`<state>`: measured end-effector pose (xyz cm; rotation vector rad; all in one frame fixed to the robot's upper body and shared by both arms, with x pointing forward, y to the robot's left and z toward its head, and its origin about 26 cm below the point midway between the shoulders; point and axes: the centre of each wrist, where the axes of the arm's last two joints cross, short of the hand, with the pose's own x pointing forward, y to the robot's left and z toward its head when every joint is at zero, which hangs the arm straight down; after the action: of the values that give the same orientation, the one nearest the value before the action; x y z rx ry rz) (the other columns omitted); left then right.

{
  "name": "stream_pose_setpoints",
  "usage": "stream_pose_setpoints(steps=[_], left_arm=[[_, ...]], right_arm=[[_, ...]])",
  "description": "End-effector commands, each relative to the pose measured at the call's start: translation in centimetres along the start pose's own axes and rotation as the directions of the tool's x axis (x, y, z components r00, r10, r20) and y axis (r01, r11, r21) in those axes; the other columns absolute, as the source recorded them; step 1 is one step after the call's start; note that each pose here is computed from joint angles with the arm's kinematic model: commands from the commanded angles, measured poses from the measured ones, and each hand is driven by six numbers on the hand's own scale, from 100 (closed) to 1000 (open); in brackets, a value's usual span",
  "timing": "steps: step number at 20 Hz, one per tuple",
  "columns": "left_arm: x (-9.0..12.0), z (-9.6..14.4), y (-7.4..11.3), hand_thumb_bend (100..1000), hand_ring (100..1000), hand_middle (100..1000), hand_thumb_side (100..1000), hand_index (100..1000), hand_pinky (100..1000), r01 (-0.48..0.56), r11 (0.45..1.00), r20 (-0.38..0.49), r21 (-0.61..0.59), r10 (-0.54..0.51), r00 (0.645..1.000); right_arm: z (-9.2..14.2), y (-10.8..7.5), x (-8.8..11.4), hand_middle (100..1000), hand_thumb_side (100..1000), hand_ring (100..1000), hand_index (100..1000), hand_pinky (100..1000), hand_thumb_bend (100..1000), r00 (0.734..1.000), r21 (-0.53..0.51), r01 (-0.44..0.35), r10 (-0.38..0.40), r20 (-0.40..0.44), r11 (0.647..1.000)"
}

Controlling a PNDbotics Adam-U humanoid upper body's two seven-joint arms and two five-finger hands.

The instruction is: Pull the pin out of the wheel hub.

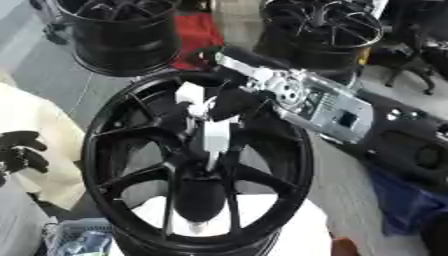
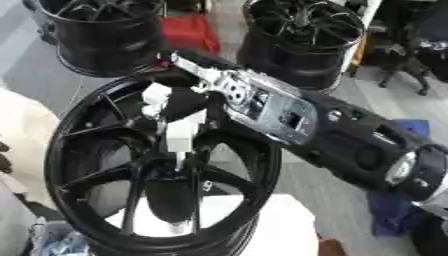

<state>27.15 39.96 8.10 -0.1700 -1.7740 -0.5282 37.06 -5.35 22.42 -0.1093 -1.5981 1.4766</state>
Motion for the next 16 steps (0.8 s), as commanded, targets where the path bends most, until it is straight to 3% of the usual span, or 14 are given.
stream_pose_setpoints(steps=[1,8,16], left_arm=[[1.0,-0.1,0.5,100,585,629,796,800,591,0.032,0.999,0.009,-0.005,-0.032,0.999],[1.0,-0.2,0.5,100,585,629,795,799,591,0.032,0.999,0.012,-0.005,-0.032,0.999],[1.0,-0.2,0.5,100,585,629,794,799,591,0.033,0.999,0.013,-0.006,-0.033,0.999]], right_arm=[[0.6,-2.0,0.8,893,437,887,950,858,413,0.999,0.023,0.035,-0.035,-0.018,0.999],[0.8,-3.8,0.4,894,381,902,955,874,407,0.991,0.057,0.059,-0.052,-0.126,0.997],[0.4,-5.5,-3.0,907,324,932,962,900,390,0.971,0.077,0.039,-0.020,-0.238,0.996]])
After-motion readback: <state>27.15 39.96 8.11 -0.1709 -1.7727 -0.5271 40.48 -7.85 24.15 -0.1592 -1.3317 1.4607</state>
